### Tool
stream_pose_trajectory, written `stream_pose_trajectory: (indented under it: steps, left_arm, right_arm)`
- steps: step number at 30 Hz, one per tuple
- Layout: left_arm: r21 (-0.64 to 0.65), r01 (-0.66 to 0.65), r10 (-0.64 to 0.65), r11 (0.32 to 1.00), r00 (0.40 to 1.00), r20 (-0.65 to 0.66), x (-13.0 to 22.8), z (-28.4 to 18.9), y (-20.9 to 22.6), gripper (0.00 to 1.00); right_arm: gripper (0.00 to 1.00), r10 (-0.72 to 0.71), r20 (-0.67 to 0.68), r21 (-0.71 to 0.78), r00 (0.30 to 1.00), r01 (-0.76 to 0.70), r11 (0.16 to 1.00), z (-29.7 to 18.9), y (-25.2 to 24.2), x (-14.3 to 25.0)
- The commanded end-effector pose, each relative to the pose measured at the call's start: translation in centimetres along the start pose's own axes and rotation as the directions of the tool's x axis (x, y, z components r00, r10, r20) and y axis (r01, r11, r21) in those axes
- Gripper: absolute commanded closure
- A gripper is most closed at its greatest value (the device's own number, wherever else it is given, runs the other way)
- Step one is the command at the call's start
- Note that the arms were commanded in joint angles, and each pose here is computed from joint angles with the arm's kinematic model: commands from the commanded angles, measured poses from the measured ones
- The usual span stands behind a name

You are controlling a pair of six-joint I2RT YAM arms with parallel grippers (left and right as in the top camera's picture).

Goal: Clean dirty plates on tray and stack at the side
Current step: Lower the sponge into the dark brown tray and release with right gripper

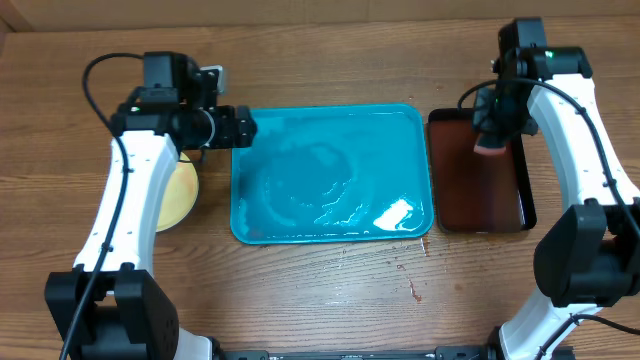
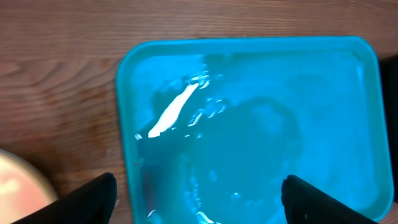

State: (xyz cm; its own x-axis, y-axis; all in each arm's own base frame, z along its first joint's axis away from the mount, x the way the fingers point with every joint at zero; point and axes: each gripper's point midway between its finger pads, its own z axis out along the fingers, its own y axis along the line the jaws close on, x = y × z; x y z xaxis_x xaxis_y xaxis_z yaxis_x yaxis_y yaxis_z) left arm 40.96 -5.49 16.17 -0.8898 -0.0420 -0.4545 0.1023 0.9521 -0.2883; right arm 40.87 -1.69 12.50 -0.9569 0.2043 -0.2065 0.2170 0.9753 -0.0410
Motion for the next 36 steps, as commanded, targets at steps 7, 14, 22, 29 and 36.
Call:
stream_pose_trajectory:
  steps: [7, 14, 22, 29, 36]
  left_arm:
    - [0.039, -0.059, 0.059, 0.997, 0.998, 0.011, -0.3, 0.0, -2.9, 0.00]
    - [0.038, -0.059, 0.059, 0.998, 0.998, 0.010, -0.3, 0.0, -2.9, 0.00]
    - [0.038, -0.059, 0.059, 0.998, 0.998, 0.011, -0.3, 0.0, -2.9, 0.00]
    - [0.038, -0.059, 0.058, 0.998, 0.998, 0.011, -0.3, 0.0, -2.9, 0.00]
    - [0.038, -0.060, 0.059, 0.997, 0.998, 0.011, -0.3, 0.0, -2.9, 0.00]
  right_arm:
    - [0.96, -0.146, -0.030, -0.083, 0.989, 0.143, 0.986, 7.6, -0.2, 2.8]
    - [0.96, -0.144, -0.008, -0.096, 0.990, 0.143, 0.985, 10.4, 0.0, 4.1]
    - [0.67, -0.137, -0.024, -0.096, 0.990, 0.135, 0.986, 9.0, 0.0, 3.6]
    - [0.55, -0.127, 0.113, -0.140, 0.985, 0.143, 0.980, -0.2, 0.9, -1.7]
    - [0.00, -0.111, 0.239, -0.212, 0.965, 0.163, 0.964, -11.5, 1.5, -2.7]
